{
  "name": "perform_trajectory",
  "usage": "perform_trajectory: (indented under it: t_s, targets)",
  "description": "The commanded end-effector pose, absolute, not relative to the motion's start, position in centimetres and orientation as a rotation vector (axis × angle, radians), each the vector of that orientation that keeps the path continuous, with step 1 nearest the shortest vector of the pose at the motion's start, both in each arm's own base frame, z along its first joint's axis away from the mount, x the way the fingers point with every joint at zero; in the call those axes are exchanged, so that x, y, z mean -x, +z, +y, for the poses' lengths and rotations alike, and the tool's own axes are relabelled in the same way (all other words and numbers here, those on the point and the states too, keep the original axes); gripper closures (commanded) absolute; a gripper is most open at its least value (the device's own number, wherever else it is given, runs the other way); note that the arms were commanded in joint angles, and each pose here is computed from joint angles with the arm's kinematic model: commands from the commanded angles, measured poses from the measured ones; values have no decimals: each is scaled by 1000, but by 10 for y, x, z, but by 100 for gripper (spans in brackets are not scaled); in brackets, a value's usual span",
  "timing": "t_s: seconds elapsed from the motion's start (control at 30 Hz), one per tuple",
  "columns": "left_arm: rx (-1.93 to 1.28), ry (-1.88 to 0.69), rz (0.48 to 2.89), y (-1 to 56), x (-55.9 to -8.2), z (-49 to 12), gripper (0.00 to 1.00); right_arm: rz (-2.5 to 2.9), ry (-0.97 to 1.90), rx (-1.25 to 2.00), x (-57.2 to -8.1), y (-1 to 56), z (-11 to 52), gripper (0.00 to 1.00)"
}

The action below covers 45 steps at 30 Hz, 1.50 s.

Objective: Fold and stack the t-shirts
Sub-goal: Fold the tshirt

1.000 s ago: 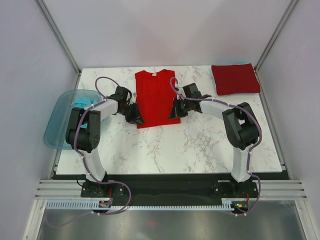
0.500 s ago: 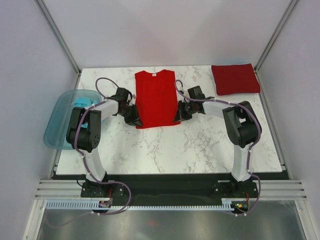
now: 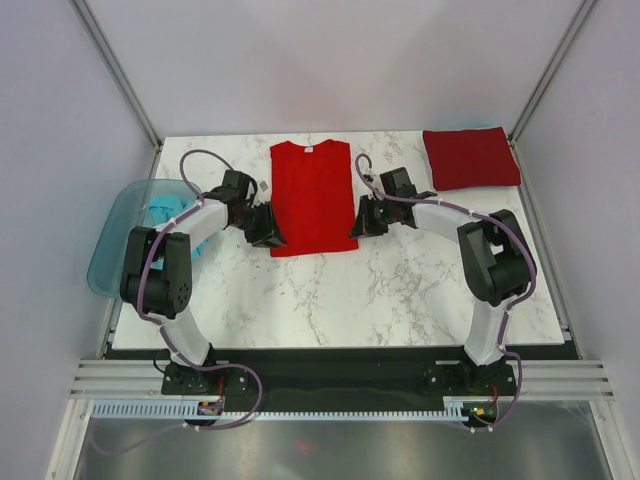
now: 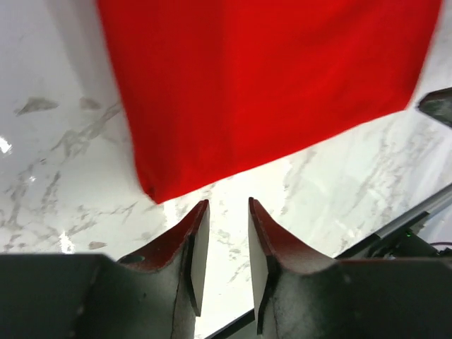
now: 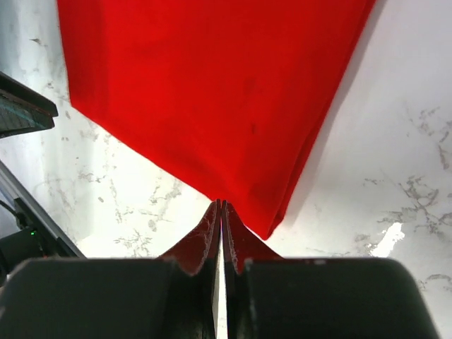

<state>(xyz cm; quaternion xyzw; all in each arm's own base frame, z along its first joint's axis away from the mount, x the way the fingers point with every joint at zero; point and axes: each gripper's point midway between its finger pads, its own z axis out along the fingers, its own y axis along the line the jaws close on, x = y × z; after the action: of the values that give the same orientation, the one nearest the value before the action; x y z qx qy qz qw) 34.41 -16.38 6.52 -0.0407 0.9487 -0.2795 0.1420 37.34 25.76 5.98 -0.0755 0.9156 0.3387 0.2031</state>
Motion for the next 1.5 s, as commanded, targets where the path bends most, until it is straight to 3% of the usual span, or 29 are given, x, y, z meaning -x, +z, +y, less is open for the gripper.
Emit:
perform_trajectory:
  t_s: [0.0, 0.17, 0.37, 0.57, 0.9, 1.47]
  targets:
    - [183, -682, 2846, 29, -327, -142, 65, 2595, 876, 187, -372, 38, 249, 92]
    - [177, -667, 2828, 35, -325, -138, 66, 2638, 809, 170, -366, 19, 239, 93]
    - [237, -585, 2746, 56, -330, -119, 60, 2559, 807, 139, -370, 56, 238, 91]
    - [273, -631, 2749, 48, -325, -118, 54, 2496, 762, 14, -370, 77, 228, 69]
    - [323, -729, 2763, 28, -333, -128, 53, 2503, 774, -248, -365, 58, 226, 58]
    - [325, -679, 2793, 12, -337, -124, 67, 2529, 780, -353, -349, 20, 234, 53]
